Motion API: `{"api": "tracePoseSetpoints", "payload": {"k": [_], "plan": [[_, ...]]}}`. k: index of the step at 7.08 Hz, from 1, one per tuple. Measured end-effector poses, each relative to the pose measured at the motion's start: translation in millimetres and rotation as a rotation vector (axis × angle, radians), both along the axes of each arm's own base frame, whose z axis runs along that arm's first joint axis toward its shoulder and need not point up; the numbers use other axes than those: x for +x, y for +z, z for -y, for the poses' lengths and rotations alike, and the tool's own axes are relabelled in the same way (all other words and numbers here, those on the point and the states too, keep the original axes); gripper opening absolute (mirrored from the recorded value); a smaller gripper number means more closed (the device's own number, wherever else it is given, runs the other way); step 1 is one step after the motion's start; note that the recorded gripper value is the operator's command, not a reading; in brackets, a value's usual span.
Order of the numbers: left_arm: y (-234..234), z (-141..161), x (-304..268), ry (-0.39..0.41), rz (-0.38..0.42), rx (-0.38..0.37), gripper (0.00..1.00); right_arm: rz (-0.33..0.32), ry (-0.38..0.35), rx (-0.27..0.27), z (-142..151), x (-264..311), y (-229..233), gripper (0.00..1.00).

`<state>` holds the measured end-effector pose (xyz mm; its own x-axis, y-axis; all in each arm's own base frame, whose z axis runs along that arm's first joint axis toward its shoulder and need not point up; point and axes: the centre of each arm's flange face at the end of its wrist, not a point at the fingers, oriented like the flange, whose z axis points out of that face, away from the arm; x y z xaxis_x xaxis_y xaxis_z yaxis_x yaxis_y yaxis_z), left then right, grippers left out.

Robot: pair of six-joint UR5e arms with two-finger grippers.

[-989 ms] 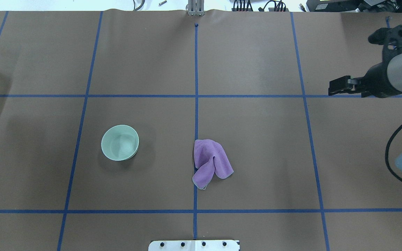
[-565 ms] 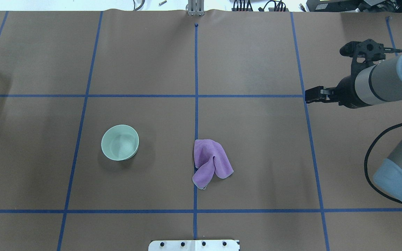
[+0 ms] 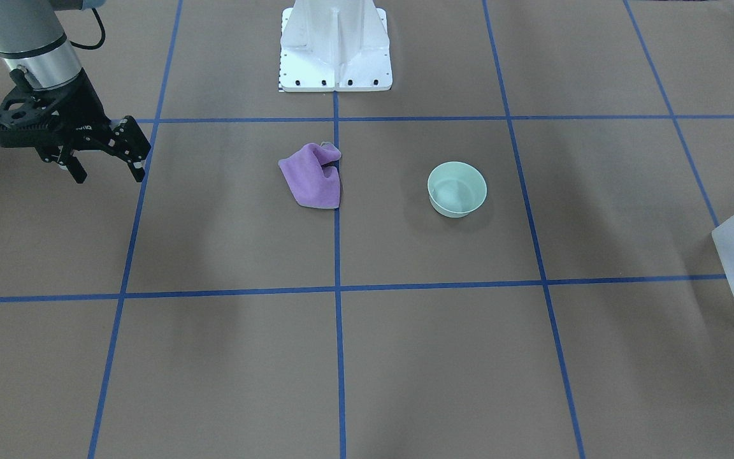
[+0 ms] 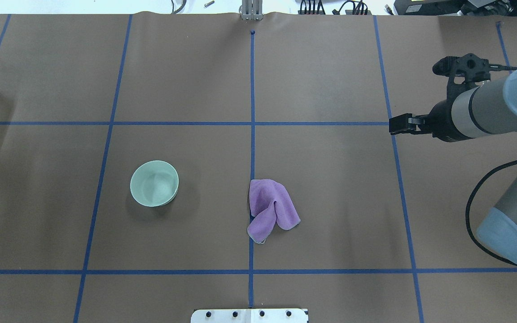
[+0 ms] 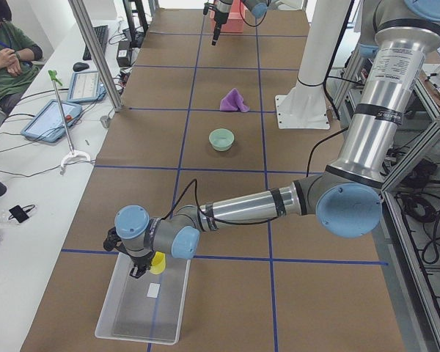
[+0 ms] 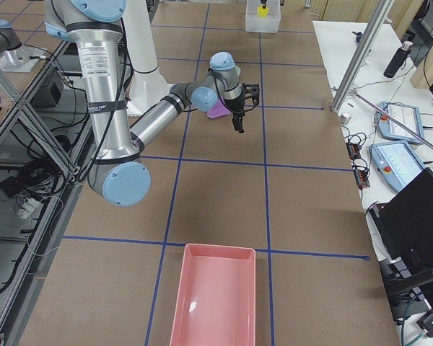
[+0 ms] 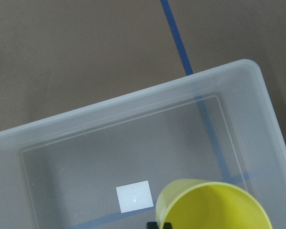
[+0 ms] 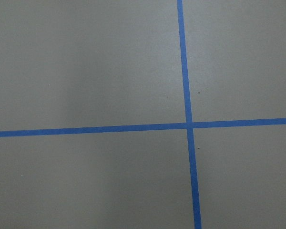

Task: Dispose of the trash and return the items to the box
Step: 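Release the yellow cup in the clear bin with the left gripper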

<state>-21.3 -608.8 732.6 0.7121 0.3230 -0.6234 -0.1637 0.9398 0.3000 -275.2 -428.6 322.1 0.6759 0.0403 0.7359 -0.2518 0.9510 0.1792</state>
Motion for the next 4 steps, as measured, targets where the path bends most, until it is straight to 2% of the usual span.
{"api": "tracePoseSetpoints", "payload": {"k": [2, 4], "plan": [[6, -3, 14, 0.017, -0.001, -0.003, 0.42, 0.0, -0.001, 0.0, -1, -1, 0, 1.0], [5, -4, 19, 0.027, -0.003, 0.016, 0.56, -0.001, -0.003, 0.0, -1, -2, 0, 1.0]]}}
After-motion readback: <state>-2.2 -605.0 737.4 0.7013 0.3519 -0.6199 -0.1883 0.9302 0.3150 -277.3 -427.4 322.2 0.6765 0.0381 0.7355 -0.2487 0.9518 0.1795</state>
